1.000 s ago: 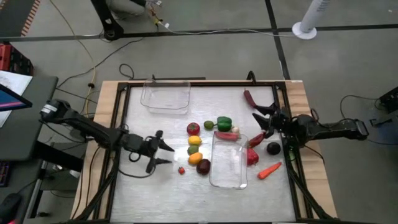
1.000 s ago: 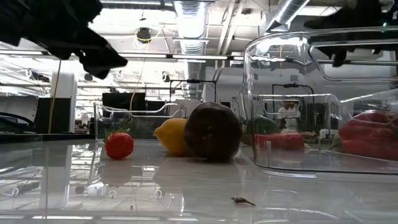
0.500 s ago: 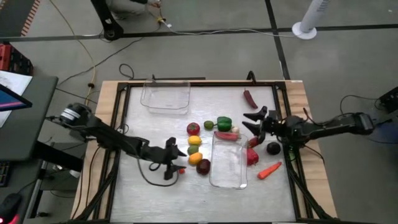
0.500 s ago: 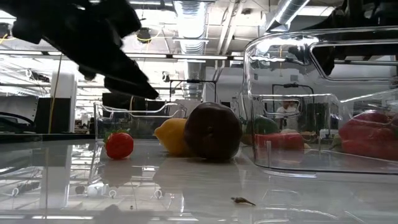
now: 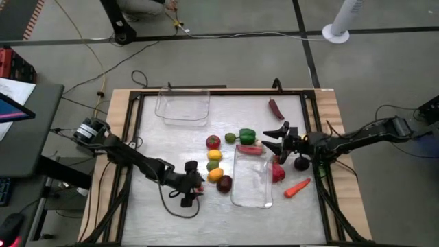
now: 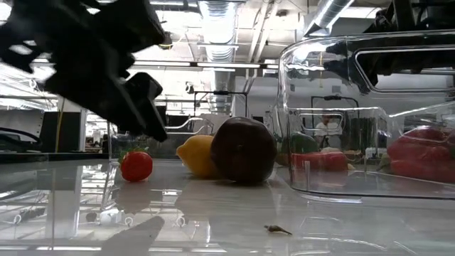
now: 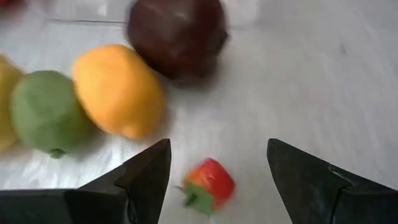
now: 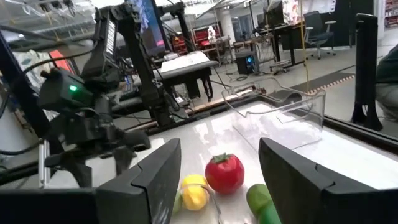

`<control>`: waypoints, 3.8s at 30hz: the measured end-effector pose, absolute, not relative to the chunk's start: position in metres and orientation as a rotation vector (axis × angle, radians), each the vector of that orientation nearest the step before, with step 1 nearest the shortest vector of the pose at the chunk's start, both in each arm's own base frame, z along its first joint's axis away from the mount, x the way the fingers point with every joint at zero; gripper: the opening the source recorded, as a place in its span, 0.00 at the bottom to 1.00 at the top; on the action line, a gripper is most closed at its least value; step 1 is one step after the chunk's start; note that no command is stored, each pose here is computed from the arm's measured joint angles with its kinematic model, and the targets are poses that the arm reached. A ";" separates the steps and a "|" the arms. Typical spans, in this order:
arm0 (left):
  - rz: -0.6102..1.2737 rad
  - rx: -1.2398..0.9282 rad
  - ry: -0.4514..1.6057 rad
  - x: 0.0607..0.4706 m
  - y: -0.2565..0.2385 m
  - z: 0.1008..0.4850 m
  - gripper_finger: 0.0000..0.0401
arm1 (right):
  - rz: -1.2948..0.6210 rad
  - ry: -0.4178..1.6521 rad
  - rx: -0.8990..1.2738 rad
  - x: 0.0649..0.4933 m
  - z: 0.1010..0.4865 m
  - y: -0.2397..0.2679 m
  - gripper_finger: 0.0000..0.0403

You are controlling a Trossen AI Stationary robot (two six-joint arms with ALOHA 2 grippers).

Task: Sort produce into baskets
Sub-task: Put the bottom orange tomato into the top transparent bin, then put the red tomato into the top transparent bin

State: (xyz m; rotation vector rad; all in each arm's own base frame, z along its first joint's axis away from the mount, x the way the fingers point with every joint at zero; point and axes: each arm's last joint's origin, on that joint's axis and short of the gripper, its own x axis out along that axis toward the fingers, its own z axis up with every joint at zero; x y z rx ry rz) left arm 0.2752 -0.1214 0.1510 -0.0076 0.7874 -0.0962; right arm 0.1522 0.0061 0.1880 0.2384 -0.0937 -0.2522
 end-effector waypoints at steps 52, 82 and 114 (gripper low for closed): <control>-0.124 0.012 0.596 0.259 -0.113 0.120 0.18 | -0.254 -0.080 0.214 0.154 0.186 0.006 0.61; 0.787 -0.063 0.470 0.209 0.089 0.220 0.57 | -0.261 -0.088 0.225 0.154 0.186 0.005 0.61; 0.463 0.099 0.689 0.343 0.020 0.166 0.87 | -0.201 -0.057 0.247 0.154 0.184 0.015 0.61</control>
